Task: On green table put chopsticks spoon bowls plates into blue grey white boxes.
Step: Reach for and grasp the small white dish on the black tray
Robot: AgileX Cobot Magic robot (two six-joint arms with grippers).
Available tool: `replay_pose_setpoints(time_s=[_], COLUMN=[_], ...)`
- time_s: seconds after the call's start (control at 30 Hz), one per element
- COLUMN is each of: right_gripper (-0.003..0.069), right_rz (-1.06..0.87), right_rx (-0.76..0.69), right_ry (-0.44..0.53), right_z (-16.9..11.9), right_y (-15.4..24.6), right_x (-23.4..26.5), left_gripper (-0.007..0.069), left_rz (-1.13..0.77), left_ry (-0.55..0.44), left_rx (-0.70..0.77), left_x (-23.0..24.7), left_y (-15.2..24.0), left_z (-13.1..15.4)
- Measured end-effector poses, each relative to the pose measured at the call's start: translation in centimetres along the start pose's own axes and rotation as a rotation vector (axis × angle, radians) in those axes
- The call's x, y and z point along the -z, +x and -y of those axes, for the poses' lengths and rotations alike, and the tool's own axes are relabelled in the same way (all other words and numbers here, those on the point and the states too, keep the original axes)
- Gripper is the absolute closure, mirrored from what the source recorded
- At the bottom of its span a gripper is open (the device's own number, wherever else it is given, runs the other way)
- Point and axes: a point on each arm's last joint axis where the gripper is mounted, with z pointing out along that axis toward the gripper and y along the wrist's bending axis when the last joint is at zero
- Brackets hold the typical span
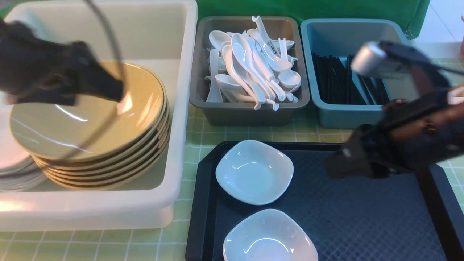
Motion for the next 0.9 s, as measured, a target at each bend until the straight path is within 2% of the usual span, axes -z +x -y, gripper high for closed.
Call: replay_pose_setpoints(time_s=[0.13, 0.27, 0.4, 0.53, 0.9], right_gripper=[0.0370, 0.0340, 0.0339, 0.0338, 0.0340], right_rz=[-0.051, -0.067, -0.082, -0.040, -0.012], right_rx=[-0.109, -0.192, -0.305, -0.393, -0.484], right_ry=[0.014, 0.041, 0.044, -0.036, -0.051], right_z=[1.8, 3.7, 6.2, 8.1, 10.0], right_y=[-1.4, -2.2, -2.7, -3.5, -3.6], right_x=[-4.6, -8.4, -11.2, -13.6, -17.1], left_gripper=[0.0090, 0.0146, 0.0190, 0.0234, 0.0288], left_rz=[-0.030, -0.088, -0.136, -0.151, -0.142], left_ry=[0.093, 0.146, 0.166, 0.173, 0.176], left_rx=[-0.153, -0.206, -0.205, -0.189, -0.184], left_x=[-1.2, -2.6, -3.7, -4.2, -4.2], left_y=[1.0, 2.5, 3.6, 4.1, 4.0], left_z=[4.0, 5.6, 5.8, 5.7, 5.7])
